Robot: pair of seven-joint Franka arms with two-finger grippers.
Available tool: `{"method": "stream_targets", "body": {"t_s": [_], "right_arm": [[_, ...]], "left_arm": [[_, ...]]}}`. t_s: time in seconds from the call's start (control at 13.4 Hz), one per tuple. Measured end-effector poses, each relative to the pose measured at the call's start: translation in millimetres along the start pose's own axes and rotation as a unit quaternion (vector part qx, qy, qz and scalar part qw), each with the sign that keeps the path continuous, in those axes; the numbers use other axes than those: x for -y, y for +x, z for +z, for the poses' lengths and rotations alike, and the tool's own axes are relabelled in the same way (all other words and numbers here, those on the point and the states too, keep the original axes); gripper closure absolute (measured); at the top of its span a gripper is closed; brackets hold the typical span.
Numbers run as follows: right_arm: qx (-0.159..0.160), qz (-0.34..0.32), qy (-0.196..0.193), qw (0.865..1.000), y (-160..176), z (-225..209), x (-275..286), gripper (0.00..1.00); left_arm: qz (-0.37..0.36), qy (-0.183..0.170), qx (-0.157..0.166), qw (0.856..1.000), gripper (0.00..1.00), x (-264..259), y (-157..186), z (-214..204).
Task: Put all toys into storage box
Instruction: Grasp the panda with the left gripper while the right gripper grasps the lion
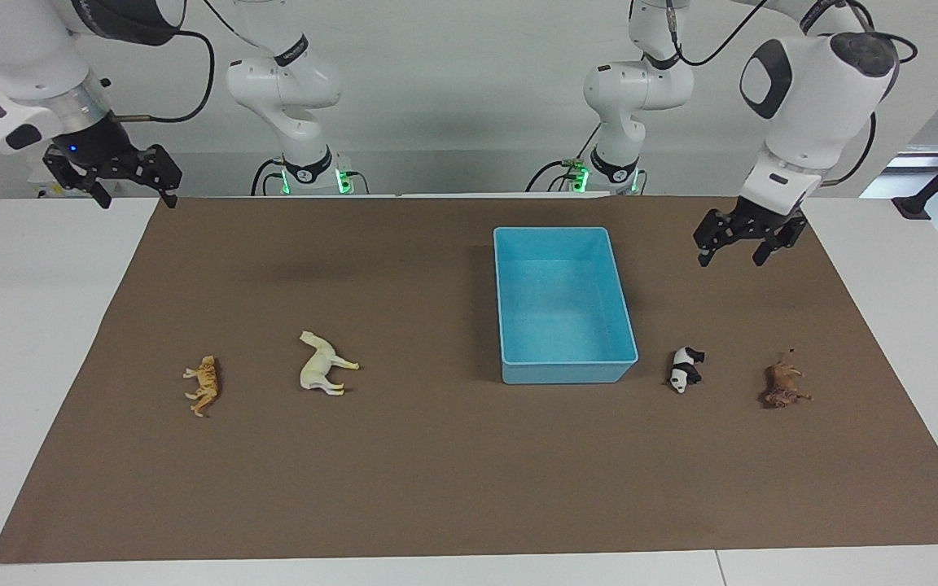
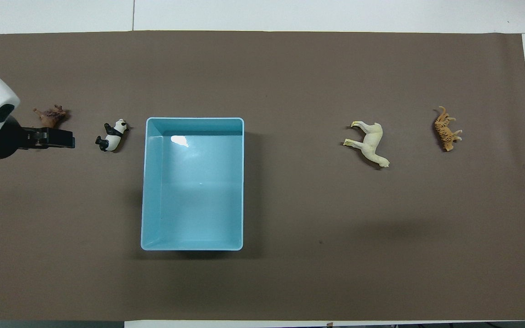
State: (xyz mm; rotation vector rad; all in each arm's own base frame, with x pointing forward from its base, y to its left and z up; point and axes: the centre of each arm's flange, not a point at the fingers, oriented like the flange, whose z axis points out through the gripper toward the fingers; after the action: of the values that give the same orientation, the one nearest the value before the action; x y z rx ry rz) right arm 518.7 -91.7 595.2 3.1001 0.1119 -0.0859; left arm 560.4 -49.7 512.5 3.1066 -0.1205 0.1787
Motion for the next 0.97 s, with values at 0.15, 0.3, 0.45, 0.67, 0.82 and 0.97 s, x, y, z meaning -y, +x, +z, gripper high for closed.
{"method": "stream_targets", "body": {"t_s": [0.15,0.3,0.45,0.67,0.82,0.97], "right_arm": [[-0.005,-0.025,-0.002,1.000,12.0,48.3,-7.6,0.00],[-0.006,-0.047,-0.006,0.999,32.6,103.3,-10.2,0.00],[-0.010,-0.077,-0.012,0.997,56.2,149.6,-11.9,0.00],[-0.036,-0.118,-0.026,0.992,84.2,202.9,-12.0,0.00],[-0.044,-0.131,-0.026,0.990,94.8,234.7,-11.5,0.00],[-0.055,-0.129,-0.009,0.990,104.5,266.6,-9.6,0.00]], "left_arm": [[0.004,0.002,-0.014,1.000,0.00,-1.3,22.3,63.1],[0.002,0.009,-0.017,1.000,0.00,9.7,37.4,121.9],[-0.005,0.013,-0.009,1.000,0.00,22.6,41.0,159.3],[-0.001,0.011,0.000,1.000,0.00,17.9,42.1,196.0],[0.000,0.010,0.005,1.000,0.00,11.8,40.4,202.4],[0.001,0.009,0.012,1.000,0.00,9.4,35.8,207.8]]}}
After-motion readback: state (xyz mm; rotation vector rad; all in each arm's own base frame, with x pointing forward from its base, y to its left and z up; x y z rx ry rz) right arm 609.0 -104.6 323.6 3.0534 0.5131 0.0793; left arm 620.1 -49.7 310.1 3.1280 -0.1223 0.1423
